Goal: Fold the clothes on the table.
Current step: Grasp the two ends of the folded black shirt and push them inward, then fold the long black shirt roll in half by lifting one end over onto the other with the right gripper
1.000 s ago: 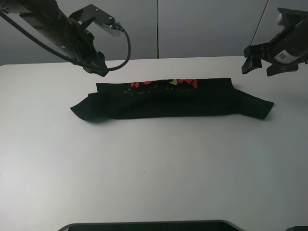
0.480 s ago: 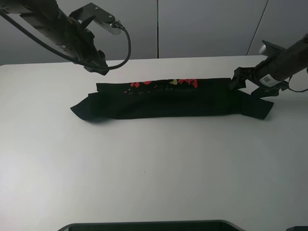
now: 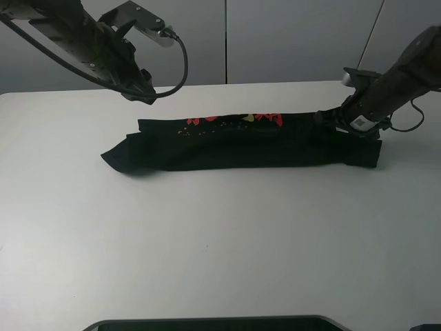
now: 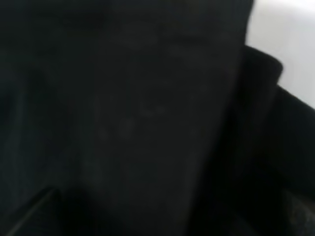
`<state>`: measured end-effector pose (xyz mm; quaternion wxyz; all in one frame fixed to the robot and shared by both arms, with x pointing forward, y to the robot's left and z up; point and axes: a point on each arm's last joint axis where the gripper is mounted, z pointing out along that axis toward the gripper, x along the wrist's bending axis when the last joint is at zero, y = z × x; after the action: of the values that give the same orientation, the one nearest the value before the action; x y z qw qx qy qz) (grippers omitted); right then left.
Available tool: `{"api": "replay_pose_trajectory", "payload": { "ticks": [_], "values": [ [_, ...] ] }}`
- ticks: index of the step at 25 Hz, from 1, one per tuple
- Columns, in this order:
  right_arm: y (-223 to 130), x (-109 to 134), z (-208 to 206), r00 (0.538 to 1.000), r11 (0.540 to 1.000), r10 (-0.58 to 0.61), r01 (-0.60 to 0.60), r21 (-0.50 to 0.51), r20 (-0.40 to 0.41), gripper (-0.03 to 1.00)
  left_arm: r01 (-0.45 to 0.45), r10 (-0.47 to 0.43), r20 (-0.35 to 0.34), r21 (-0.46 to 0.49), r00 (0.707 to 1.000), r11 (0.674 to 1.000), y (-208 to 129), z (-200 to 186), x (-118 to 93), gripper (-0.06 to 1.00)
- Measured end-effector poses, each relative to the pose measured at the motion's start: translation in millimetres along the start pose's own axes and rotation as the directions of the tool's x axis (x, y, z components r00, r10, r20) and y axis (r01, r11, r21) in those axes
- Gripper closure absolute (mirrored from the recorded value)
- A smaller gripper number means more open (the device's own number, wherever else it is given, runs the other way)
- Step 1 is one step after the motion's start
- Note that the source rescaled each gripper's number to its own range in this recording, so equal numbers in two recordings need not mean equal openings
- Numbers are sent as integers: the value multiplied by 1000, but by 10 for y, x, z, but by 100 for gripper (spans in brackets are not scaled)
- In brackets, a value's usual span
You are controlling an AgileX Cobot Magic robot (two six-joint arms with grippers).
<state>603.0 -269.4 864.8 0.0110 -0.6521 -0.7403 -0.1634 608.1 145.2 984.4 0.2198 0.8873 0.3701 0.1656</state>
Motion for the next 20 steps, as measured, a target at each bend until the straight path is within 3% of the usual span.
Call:
{"api": "replay_pose_trajectory", "payload": {
  "ticks": [4, 6, 8, 11, 12, 20],
  "values": [
    [-10, 24, 85, 998, 999, -7, 5, 36, 68, 8, 0, 0, 0, 0, 1000, 1000, 0, 0, 0, 17],
    [-2, 13, 95, 996, 999, -12, 9, 40, 91, 18, 0, 0, 0, 0, 1000, 1000, 0, 0, 0, 17],
    [-3, -20, 109, 993, 999, -28, 23, 45, 115, 40, 0, 0, -2, -4, 1000, 1000, 3, 0, 2, 17],
    [-14, -48, 119, 992, 998, -21, 15, 53, 121, 82, 0, 0, -6, -10, 1000, 1000, 10, 0, 5, 17],
    [-9, -31, 121, 993, 999, -22, 16, 52, 119, 89, 0, 0, -6, -11, 1000, 1000, 10, 0, 6, 17],
    [-8, -31, 104, 988, 998, -14, 5, 58, 156, 90, 0, 0, -9, -17, 1000, 1000, 15, 0, 8, 17]
  ]
}}
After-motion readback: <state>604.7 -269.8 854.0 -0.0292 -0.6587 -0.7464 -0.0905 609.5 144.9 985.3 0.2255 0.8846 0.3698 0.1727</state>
